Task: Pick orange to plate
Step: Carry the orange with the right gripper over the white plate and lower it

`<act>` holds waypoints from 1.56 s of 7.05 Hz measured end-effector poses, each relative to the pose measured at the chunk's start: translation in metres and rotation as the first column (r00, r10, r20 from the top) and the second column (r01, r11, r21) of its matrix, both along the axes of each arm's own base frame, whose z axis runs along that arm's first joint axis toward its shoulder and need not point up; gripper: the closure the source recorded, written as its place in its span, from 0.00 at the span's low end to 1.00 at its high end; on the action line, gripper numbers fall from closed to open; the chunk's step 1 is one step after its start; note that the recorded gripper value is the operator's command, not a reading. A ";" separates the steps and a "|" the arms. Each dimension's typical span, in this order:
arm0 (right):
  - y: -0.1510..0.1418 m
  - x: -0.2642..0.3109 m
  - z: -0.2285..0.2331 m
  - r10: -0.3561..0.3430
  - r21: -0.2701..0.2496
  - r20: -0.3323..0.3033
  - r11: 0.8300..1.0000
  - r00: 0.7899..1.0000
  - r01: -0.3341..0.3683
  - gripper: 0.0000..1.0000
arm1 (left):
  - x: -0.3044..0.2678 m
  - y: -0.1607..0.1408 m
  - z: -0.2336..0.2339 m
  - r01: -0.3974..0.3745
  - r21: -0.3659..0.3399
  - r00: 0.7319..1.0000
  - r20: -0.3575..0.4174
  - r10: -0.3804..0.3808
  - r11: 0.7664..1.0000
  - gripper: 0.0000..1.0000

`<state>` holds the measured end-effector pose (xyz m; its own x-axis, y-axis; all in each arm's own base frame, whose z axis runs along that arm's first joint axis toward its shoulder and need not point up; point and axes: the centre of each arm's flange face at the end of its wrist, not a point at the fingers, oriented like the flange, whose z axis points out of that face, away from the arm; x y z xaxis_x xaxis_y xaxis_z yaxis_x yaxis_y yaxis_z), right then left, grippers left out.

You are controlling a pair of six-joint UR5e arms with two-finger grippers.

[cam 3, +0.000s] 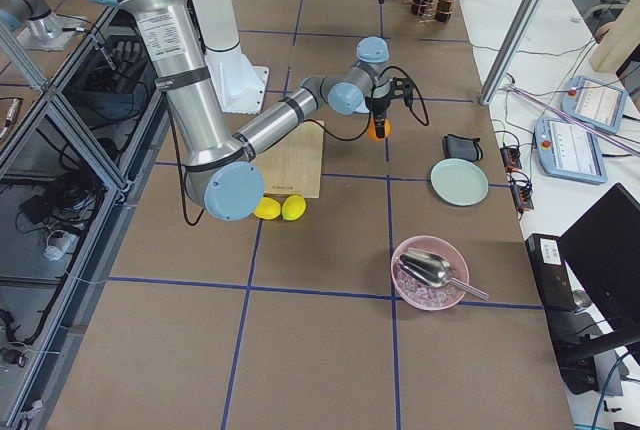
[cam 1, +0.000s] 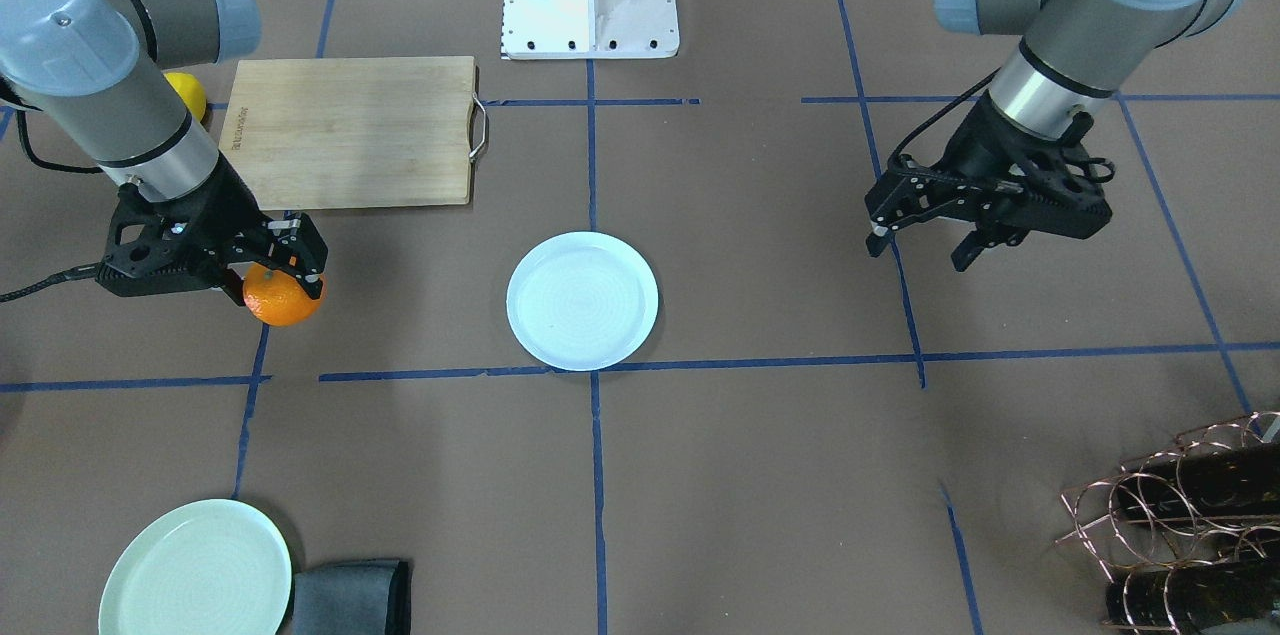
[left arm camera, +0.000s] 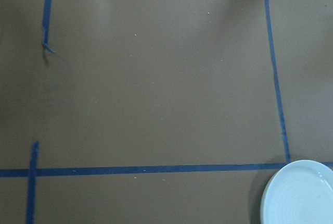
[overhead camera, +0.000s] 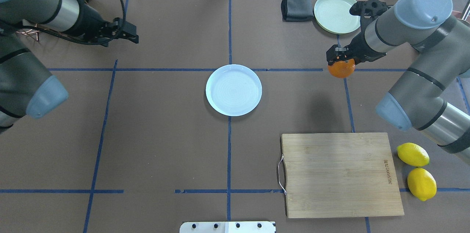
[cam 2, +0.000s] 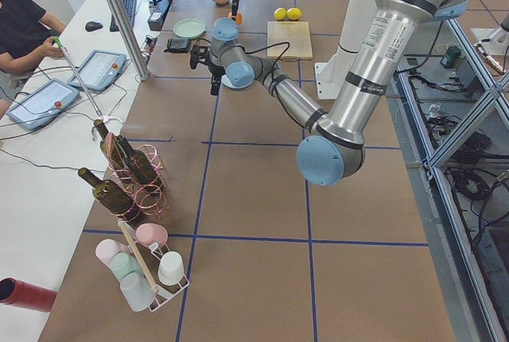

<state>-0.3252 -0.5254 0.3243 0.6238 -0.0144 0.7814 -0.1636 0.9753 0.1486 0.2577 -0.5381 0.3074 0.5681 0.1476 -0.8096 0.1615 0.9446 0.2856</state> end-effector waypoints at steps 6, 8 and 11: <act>0.042 -0.165 -0.104 0.041 0.026 0.056 0.999 0.998 -0.042 1.00 | -0.078 -0.017 0.088 -0.001 0.053 0.988 0.154 -0.007 0.999 0.00; 0.030 -0.224 -0.121 0.072 0.053 0.001 0.996 0.997 -0.072 1.00 | -0.097 -0.017 0.109 -0.024 0.067 0.981 0.193 0.011 0.997 0.00; 0.027 -0.267 -0.125 0.074 0.070 -0.040 0.995 0.996 -0.071 0.54 | -0.139 -0.023 0.140 -0.043 0.090 0.967 0.255 0.018 0.995 0.00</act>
